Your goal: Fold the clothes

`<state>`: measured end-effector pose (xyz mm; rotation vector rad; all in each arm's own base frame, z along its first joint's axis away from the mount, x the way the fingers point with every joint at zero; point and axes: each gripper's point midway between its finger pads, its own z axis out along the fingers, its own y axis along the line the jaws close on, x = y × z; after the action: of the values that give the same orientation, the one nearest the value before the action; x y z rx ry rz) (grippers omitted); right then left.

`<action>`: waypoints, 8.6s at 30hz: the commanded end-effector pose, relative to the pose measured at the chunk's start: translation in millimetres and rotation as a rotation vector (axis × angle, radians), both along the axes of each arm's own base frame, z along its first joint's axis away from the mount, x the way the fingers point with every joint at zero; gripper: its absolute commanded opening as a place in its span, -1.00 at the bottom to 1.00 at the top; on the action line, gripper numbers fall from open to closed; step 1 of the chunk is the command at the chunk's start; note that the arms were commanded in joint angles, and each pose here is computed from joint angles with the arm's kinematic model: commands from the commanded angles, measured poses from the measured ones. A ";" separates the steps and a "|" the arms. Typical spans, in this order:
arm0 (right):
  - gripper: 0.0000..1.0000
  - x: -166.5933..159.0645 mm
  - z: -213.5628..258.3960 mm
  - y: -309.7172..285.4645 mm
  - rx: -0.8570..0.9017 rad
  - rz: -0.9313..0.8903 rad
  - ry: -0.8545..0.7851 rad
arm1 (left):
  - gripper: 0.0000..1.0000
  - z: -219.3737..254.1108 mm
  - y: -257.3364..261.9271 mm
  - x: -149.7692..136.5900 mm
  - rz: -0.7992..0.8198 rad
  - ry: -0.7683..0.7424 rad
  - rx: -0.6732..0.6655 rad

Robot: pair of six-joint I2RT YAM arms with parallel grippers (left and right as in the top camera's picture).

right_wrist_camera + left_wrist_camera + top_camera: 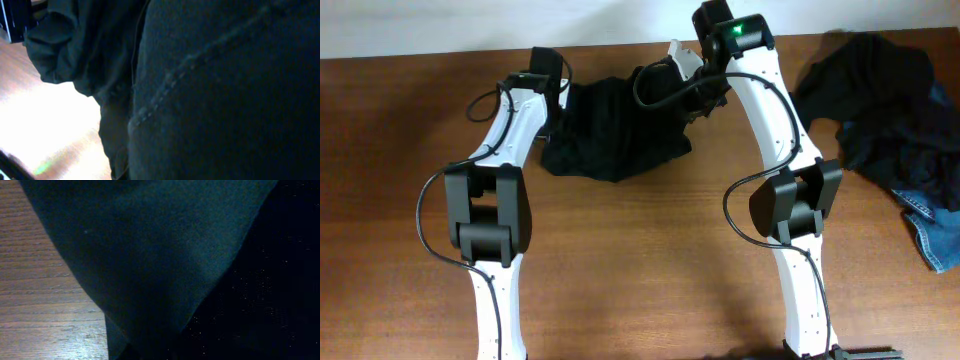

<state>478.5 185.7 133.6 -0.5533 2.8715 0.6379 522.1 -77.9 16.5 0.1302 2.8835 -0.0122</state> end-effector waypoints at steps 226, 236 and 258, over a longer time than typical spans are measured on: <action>-0.92 12.2 -26.0 170.0 -0.025 0.226 -0.355 | -0.99 161.5 -15.5 14.7 -0.227 -0.287 -0.401; -0.93 13.9 -24.4 172.3 -0.014 0.227 -0.364 | -0.99 180.1 0.3 18.4 -0.202 -0.343 -0.351; 0.97 9.1 112.0 188.4 0.191 0.249 -0.587 | -0.99 226.5 56.6 11.1 -0.088 -0.437 -0.264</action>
<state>495.4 372.2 154.9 -0.9146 2.3726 0.5687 536.0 -22.0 234.7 0.1782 2.4236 -0.3545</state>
